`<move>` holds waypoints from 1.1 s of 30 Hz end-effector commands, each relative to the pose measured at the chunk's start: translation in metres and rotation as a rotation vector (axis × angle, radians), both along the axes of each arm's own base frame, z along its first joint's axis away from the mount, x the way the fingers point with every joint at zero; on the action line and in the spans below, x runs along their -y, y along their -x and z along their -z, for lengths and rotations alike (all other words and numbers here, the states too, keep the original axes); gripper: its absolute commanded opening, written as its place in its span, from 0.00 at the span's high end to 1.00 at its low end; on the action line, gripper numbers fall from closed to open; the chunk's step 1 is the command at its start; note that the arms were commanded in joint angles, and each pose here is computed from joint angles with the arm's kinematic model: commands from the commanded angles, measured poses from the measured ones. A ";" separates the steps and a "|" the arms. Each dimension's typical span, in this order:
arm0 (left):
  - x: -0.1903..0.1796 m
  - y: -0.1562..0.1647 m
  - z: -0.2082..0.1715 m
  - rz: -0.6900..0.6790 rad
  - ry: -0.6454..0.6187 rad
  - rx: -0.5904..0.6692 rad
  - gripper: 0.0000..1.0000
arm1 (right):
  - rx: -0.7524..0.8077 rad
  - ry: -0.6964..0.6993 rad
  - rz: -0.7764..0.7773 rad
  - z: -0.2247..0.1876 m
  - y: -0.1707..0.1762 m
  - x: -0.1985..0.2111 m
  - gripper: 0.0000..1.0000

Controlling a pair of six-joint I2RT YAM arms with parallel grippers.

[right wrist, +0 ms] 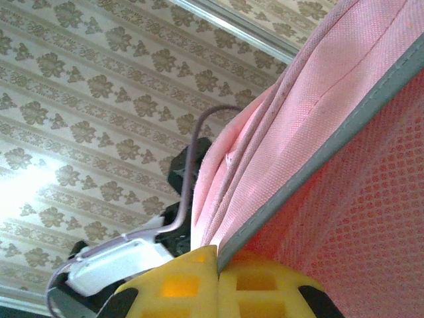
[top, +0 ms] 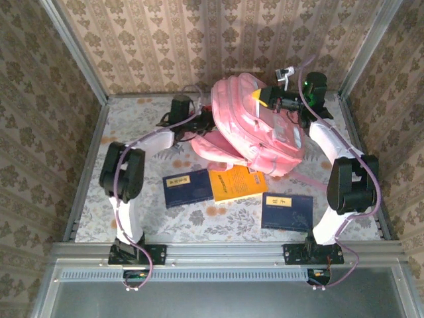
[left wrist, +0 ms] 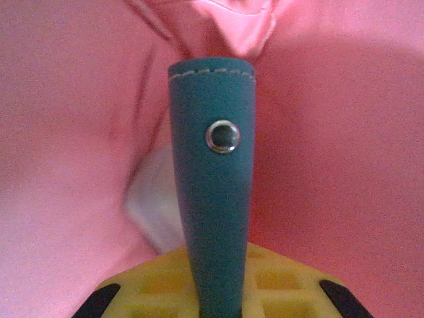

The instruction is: Pack the student bag

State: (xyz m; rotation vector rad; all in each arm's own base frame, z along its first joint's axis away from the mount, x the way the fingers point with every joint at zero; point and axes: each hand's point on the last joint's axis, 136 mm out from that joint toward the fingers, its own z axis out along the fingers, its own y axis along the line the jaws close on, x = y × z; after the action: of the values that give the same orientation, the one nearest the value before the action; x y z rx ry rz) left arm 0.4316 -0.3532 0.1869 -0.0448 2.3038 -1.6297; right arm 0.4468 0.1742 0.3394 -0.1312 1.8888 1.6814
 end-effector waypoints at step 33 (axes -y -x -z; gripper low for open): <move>0.091 0.062 -0.008 0.222 -0.034 0.020 0.00 | 0.220 -0.034 0.154 -0.062 -0.001 0.043 1.00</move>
State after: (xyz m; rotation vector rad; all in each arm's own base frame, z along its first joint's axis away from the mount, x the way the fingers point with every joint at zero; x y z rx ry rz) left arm 0.3756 -0.4571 0.1707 0.1724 2.4441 -1.7135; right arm 0.4607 0.1399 0.3496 -0.0379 1.8274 1.6346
